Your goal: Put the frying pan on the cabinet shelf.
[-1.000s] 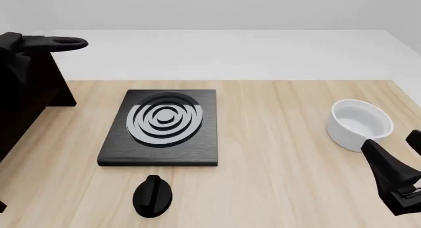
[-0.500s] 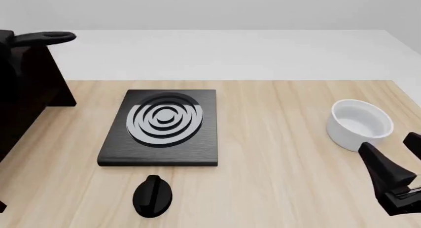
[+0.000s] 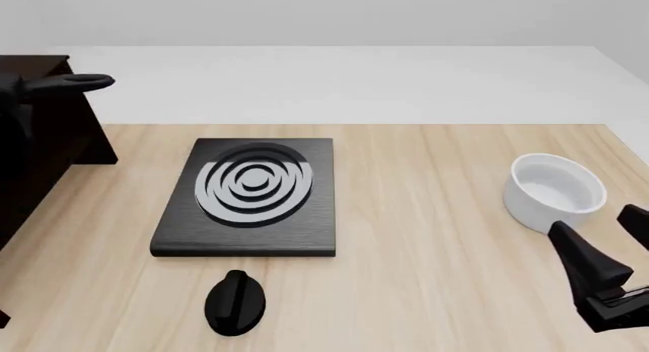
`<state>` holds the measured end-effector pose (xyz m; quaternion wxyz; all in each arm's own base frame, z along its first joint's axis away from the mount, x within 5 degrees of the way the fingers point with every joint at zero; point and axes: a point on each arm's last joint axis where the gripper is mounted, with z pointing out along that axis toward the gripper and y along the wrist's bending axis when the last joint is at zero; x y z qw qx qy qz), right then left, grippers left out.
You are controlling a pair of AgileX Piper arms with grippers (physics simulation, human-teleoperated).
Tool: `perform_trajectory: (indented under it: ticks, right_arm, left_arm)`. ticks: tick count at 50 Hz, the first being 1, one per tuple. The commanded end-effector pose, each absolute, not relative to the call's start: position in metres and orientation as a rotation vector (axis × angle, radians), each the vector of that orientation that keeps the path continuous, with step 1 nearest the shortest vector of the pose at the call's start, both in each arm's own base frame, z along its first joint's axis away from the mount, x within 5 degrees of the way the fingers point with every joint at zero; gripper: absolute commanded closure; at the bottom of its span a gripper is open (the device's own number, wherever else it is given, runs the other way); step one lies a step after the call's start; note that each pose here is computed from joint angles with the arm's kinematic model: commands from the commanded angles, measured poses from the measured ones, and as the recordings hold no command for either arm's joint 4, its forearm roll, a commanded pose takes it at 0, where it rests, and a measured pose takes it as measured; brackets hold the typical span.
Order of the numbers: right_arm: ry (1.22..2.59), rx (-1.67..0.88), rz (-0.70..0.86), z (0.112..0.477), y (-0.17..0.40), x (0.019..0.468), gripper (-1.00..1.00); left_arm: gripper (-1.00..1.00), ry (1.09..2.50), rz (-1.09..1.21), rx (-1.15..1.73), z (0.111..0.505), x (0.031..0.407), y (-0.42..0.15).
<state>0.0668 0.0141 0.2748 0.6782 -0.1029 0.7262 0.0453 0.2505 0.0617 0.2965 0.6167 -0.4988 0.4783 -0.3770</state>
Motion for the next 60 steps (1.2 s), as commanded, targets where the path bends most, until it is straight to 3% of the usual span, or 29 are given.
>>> perform_trajectory:
  ticks: [1,38,50,51,60]
  right_arm:
    - [1.642,-0.248,0.080,0.273,0.014,0.069,-1.00]
    - [1.670,-0.272,0.048,0.267,0.015,0.077,-1.00]
    - [1.675,-0.277,0.043,0.264,0.015,0.079,-1.00]
    - [1.675,-0.277,0.043,0.264,0.015,0.079,-1.00]
    - [1.673,-0.278,0.039,0.263,0.015,0.078,-1.00]
  left_arm:
    - [1.00,1.122,-0.841,-1.089,0.295,0.252,0.062]
    - [1.00,1.118,-0.796,-1.155,0.266,0.261,0.079]
    - [1.00,1.116,-0.789,-1.134,0.274,0.260,0.079]
    - [-1.00,1.116,-0.790,-1.135,0.274,0.260,0.079]
    - [-1.00,1.119,-0.783,-1.131,0.273,0.257,0.078]
